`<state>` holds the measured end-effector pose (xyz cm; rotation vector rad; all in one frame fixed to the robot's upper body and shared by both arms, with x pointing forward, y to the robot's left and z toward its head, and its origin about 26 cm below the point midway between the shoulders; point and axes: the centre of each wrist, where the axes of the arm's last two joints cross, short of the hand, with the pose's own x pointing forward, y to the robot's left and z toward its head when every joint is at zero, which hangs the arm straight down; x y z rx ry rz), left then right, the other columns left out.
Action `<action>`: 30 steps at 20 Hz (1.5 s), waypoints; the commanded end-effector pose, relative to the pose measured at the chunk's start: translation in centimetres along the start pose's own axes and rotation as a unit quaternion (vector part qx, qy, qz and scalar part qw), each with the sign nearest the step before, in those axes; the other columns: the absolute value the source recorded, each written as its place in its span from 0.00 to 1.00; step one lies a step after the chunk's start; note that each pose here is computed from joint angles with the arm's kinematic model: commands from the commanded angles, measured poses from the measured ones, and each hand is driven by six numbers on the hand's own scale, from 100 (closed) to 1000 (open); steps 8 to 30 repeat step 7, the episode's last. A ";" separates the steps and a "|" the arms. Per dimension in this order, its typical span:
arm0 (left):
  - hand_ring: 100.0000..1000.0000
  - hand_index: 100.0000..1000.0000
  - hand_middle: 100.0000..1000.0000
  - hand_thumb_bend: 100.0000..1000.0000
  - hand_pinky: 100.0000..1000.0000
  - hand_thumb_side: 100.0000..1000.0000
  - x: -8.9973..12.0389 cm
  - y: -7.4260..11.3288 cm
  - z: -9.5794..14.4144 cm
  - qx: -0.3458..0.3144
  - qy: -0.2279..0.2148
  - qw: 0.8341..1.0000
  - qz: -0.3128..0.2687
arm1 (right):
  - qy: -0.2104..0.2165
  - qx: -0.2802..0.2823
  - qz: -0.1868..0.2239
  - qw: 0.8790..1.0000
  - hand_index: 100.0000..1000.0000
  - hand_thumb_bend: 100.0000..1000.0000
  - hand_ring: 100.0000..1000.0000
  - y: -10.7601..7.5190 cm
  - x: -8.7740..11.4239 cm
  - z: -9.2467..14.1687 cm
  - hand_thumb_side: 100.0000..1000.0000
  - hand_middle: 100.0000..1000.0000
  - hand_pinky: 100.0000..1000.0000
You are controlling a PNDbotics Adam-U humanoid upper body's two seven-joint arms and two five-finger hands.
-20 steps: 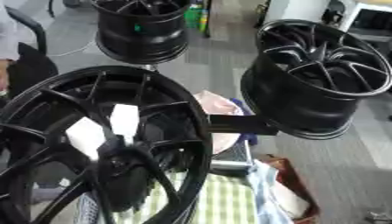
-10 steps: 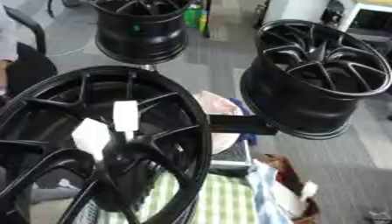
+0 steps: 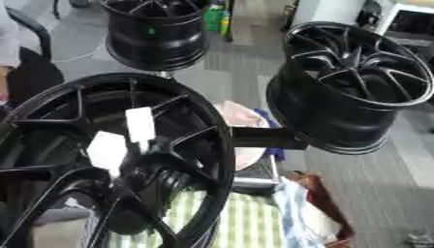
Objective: Pull the pin out of the wheel hub.
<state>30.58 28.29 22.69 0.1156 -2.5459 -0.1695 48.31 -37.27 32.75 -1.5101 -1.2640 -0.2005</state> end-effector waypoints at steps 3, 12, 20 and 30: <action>0.96 0.84 0.82 0.13 0.82 0.50 0.6 0.1 -0.6 -0.007 -0.017 1.000 -0.007 | -0.084 0.006 -0.079 0.993 0.72 0.00 0.73 -2.5 3.3 0.9 0.37 0.58 0.73; 0.96 0.84 0.82 0.13 0.82 0.50 0.7 0.0 -0.7 -0.008 -0.018 1.000 -0.006 | -0.198 0.073 -0.119 0.970 0.72 0.00 0.73 -3.6 5.4 3.3 0.36 0.59 0.74; 0.96 0.84 0.82 0.13 0.82 0.50 0.7 0.0 -0.7 -0.008 -0.018 1.000 -0.006 | -0.198 0.073 -0.119 0.970 0.72 0.00 0.73 -3.6 5.4 3.3 0.36 0.59 0.74; 0.96 0.84 0.82 0.13 0.82 0.50 0.7 0.0 -0.7 -0.008 -0.018 1.000 -0.006 | -0.198 0.073 -0.119 0.970 0.72 0.00 0.73 -3.6 5.4 3.3 0.36 0.59 0.74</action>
